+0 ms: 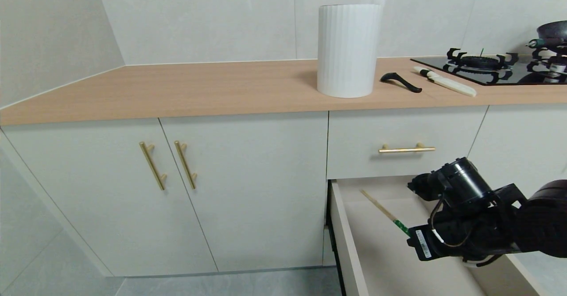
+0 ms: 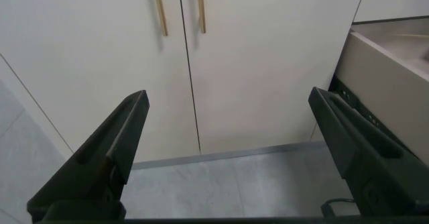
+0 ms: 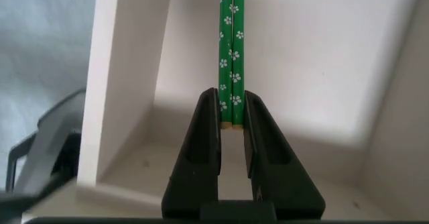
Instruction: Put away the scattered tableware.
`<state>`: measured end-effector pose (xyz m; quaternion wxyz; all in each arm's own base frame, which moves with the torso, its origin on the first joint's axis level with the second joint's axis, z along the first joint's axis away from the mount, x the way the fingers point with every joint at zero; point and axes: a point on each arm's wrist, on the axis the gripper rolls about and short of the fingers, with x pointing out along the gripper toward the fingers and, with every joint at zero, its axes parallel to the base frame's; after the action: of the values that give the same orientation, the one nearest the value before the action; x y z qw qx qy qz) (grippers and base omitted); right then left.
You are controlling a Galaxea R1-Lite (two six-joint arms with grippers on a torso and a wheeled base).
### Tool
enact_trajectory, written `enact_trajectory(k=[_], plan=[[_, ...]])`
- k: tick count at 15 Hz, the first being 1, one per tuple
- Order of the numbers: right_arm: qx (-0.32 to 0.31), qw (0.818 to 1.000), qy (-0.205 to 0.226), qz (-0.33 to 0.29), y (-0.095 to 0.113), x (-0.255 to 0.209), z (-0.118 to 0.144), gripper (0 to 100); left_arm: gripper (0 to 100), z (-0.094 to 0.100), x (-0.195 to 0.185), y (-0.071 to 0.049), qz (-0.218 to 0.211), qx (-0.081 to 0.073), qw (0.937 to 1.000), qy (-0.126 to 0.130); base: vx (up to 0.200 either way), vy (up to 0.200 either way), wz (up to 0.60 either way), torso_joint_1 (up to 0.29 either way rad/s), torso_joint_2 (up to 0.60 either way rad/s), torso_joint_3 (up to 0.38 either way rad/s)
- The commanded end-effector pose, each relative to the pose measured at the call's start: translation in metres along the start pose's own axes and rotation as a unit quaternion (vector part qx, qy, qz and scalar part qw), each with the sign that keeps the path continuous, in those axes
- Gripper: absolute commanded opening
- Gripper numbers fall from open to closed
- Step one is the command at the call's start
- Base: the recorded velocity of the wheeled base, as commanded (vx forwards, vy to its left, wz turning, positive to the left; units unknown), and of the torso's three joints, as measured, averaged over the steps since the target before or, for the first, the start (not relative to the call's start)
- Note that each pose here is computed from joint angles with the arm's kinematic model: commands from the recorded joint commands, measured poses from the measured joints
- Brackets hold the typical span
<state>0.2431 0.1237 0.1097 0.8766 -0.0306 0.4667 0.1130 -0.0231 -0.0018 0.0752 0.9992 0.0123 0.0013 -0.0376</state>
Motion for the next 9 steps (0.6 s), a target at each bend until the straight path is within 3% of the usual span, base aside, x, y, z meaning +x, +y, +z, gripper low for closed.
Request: enact_trajectory(k=[1, 6, 9], plan=[[0.016, 0.999, 0.034, -0.019, -0.006, 0.057, 0.004, 0, 100, 0.0, 0.0, 0.0, 0.0, 0.0, 1.0, 0.001, 0.0, 0.0, 0.0, 0.0, 0.0, 0.0], [0.039, 0.995, 0.088, -0.036, -0.004, 0.123, -0.002, 0, 100, 0.0, 0.0, 0.0, 0.0, 0.0, 1.0, 0.0, 0.0, 0.0, 0.0, 0.0, 0.0, 0.0], [0.069, 0.991, 0.091, -0.067, -0.001, 0.161, -0.012, 0, 100, 0.0, 0.0, 0.0, 0.0, 0.0, 1.0, 0.001, 0.0, 0.0, 0.0, 0.0, 0.0, 0.0]])
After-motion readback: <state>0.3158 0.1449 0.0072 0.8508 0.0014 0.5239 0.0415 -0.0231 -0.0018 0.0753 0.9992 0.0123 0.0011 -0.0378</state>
